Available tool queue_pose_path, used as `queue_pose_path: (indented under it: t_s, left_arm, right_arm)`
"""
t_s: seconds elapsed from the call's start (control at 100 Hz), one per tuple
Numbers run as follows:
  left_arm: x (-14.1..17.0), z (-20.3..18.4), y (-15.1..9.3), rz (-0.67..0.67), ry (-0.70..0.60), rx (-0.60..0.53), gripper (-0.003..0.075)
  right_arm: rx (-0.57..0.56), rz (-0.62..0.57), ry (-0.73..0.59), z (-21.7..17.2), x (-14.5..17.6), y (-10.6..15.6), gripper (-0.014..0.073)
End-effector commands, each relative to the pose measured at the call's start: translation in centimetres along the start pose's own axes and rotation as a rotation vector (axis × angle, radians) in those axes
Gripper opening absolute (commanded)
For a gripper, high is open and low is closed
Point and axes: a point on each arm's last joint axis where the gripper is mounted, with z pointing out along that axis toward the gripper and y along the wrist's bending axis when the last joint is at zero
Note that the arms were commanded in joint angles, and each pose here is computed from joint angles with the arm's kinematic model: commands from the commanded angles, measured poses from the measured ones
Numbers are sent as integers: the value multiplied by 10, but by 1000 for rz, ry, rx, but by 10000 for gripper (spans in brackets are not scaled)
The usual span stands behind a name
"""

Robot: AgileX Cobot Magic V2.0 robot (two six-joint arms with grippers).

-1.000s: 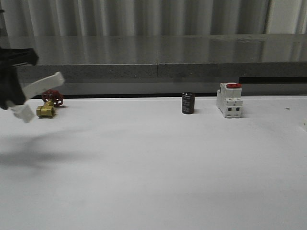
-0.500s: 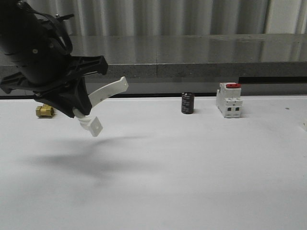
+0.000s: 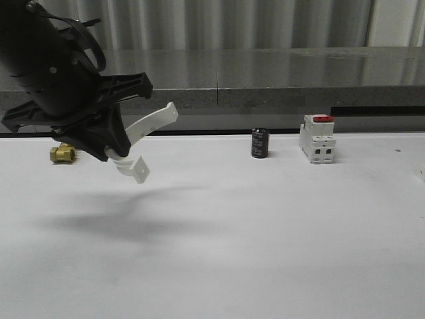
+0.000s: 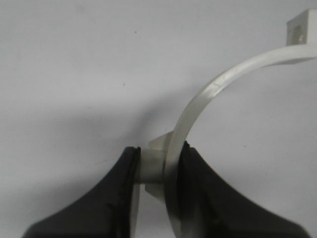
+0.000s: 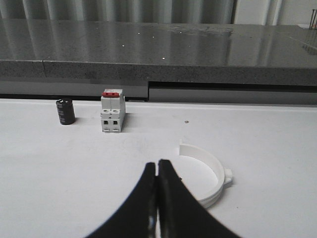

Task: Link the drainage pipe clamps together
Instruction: 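Move the clamp half toward the table center and set it down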

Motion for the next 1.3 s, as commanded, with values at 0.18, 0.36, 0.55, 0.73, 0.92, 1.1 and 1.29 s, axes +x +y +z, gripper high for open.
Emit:
queue_pose_path:
  t_s: [0.18,0.36,0.55,0.73,0.92,1.1,1.29]
  left_arm:
    - [-16,-18,-3,-136,-133,-26,-20]
    - [-10,-11,-5,-113,-88,-85,-20]
    - [-10,9,-22,-59,-36,-115,-20]
    - [-13,23,-27,-37,4,-223,-20]
    - [-4,36,-36,-4,34,-227,-20]
    - [0,46,-34,-12,57,-241,-20]
    - [0,49,-33,-1,58,-248,-18]
  right_arm:
    - [0,-6,-109,-3,-13,0,-67]
    - [0,-6,-109,-3,-13,0,-67]
    - [0,-6,-109,-3,-13,0,-67]
    - [0,-6,-109,-3,-13,0,-67]
    - [0,-6,-109,-3,-13,0,-67]
    - [0,-6,-109,-3,-13,0,-67]
    - [0,-6,-109,-3,-13,0,-67]
